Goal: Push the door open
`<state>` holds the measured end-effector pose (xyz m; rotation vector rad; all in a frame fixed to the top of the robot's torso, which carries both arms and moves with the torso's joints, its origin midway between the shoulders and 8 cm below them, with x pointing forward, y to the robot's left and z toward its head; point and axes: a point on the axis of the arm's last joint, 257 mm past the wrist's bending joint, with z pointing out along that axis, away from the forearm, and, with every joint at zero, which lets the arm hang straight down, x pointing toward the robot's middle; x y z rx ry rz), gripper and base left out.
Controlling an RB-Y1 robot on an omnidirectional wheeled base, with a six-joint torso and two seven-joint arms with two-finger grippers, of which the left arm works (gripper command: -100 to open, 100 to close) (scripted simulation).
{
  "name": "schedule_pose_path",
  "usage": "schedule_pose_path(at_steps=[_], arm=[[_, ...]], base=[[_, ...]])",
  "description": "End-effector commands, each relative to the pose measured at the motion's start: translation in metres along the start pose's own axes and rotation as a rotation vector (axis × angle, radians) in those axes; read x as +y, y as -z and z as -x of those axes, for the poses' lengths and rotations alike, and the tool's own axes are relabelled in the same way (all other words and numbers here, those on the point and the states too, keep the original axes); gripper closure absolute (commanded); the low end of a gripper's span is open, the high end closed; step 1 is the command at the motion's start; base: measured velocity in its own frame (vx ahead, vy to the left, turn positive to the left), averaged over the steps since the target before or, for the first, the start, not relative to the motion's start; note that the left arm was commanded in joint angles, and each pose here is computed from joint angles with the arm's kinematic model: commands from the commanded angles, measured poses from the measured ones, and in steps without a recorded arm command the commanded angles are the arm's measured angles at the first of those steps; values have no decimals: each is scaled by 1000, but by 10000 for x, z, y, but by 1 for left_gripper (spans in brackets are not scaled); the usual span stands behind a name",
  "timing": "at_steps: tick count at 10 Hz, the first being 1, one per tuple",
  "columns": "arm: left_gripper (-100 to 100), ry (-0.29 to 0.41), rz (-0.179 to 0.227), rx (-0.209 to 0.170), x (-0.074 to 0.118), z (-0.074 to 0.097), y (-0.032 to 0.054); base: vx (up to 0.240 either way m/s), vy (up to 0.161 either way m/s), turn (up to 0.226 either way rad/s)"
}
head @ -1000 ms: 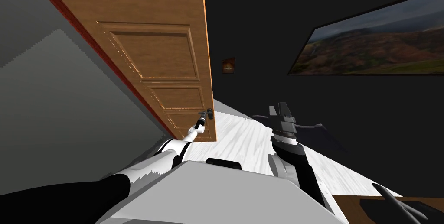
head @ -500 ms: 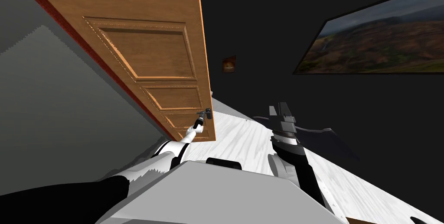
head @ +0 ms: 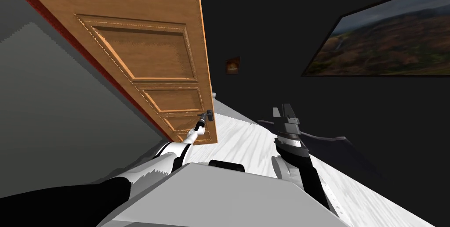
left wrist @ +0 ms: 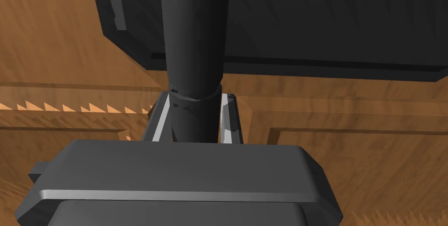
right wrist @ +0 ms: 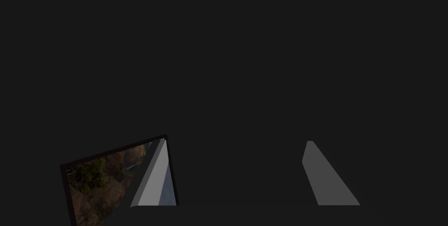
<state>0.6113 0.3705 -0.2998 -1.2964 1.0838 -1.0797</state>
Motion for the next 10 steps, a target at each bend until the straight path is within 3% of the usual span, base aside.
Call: schedule_pose_path(at_steps=[1,2,7,8,9,10], arm=[[100,-4,-7,-28,-55,184,-12],[100,-4,-7,-28,-55,184,-12],[100,-4,-9,-89,-72,529,16],[100,-3,-2,-84,-43,491,29],[100,-3,-5,-108,-61,632,41],[100,-3,-5,-113,-61,660,45]], base=[[162,-88,52],[134,-91,51],[173,-100,67],[76,-34,36],[135,-43,49],[174,-68,51]])
